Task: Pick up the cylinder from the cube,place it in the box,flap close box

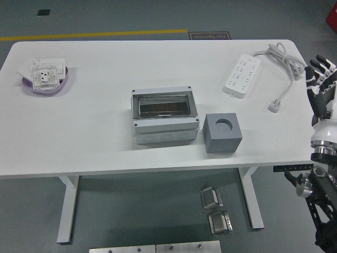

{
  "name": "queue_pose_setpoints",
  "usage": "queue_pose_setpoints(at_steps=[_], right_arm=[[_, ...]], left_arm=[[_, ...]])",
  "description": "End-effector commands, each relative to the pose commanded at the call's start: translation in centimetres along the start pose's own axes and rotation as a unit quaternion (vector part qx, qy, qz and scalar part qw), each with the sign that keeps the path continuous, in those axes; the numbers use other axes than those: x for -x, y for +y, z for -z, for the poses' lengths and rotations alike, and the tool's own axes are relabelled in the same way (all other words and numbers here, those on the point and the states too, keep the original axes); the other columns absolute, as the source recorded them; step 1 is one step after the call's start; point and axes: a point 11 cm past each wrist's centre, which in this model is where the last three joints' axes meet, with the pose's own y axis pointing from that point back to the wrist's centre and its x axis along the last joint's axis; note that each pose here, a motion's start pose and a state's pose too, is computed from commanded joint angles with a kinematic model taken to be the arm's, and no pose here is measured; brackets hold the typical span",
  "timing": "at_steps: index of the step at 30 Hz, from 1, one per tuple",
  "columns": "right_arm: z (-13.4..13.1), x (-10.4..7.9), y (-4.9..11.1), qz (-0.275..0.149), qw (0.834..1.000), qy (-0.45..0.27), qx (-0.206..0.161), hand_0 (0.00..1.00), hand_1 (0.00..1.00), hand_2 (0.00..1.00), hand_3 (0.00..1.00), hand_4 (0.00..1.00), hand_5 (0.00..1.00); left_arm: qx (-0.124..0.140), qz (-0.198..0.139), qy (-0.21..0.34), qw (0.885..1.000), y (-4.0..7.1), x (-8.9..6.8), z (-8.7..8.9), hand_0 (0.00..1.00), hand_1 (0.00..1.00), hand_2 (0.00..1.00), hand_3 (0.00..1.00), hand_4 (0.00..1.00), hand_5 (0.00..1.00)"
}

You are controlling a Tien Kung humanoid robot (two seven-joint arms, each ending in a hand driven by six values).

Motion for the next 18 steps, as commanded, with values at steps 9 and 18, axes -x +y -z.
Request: queue_pose_setpoints(at_steps=[9,18], right_arm=[[-0.11,0.26,0.12,0.004,1.0,-0.012,0.004,0.746,0.658,0.711,0.751,0.874,0.58],[-0.13,0.24,0.1,0.003,1.0,-0.017,0.005,0.746,0.658,0.711,0.75,0.873,0.579]], left_arm=[[-0.001,0.0,0.0,1.0,-0.01,0.02,0.06,0.672,0.678,0.566,0.667,0.438,0.03],[-0.001,0.001,0.0,1.0,0.0,0.08,0.02,0.672,0.678,0.566,0.668,0.438,0.03]])
